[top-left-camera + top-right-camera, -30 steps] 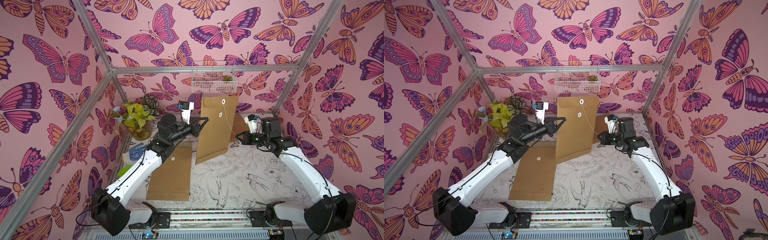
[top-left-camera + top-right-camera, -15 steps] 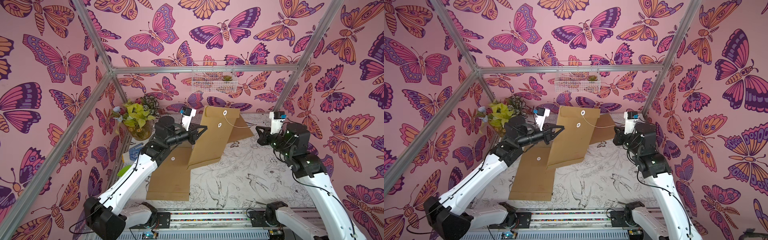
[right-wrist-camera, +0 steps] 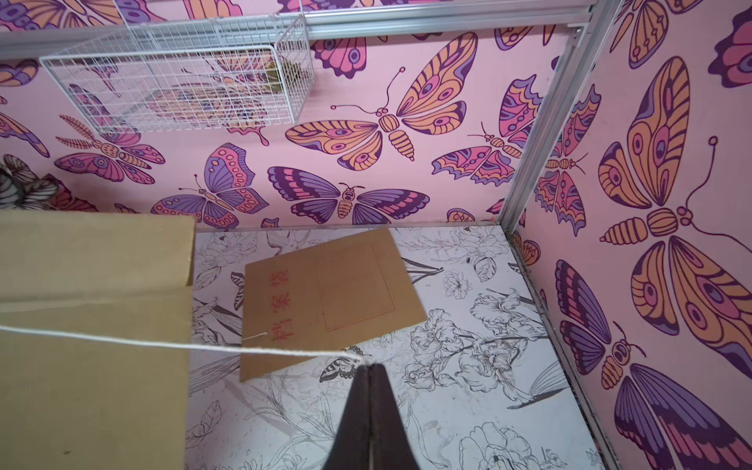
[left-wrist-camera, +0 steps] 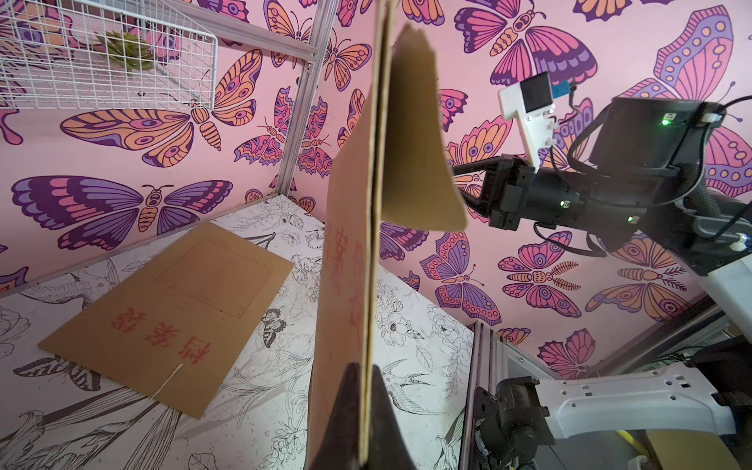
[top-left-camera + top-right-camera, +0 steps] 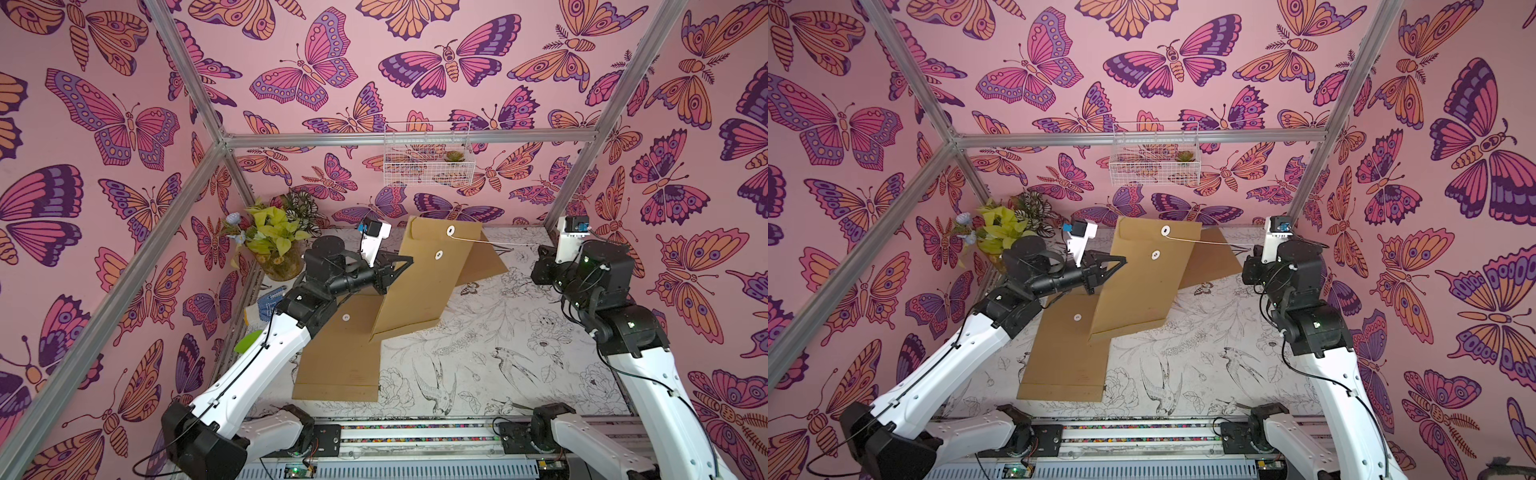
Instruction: Open the file bag
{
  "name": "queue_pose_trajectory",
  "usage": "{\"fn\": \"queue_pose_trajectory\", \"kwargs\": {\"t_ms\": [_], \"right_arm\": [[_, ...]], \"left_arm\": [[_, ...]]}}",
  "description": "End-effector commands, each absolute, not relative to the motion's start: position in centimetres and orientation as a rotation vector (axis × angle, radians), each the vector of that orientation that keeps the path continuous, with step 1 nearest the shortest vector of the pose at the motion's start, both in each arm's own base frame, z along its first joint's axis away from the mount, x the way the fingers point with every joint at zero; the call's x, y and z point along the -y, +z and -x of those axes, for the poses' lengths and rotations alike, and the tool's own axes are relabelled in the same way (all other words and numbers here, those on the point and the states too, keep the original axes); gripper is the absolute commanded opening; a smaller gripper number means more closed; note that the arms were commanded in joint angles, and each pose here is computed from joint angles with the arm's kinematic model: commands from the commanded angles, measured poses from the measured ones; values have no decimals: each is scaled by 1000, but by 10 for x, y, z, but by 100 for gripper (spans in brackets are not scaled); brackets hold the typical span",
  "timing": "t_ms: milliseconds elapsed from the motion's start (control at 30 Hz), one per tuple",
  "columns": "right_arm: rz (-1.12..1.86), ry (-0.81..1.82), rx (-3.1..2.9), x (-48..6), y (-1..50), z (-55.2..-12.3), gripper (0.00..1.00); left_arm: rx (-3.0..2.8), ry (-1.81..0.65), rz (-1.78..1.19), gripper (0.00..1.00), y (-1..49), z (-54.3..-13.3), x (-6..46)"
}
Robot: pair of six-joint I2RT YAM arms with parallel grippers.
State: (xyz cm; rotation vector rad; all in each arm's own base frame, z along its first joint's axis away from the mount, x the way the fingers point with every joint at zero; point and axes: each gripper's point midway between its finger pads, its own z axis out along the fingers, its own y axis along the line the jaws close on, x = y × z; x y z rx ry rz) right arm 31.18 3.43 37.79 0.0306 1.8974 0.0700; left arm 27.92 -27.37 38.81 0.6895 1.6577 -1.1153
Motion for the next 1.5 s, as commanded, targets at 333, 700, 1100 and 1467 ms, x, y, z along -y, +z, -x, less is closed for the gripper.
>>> {"fn": "queue_pose_trajectory", "kwargs": {"t_ms": [333,700,1100,1467], "right_arm": [[-21,82,-1877,-36,390,-314,0],[26,249,-1686,-62,456,-332,0],[110,384,-1634,-92,497,-367,0],[261,620,-1620,-140,512,-405,0]], "left_arm": [[-1596,-1165,-756,0,395,-269,276],[-1633,-1234,-820,0,386,-264,285],[-1665,-1286,-858,0,379,-260,295],[-1647,-1314,-919,0,382,-248,304]]}}
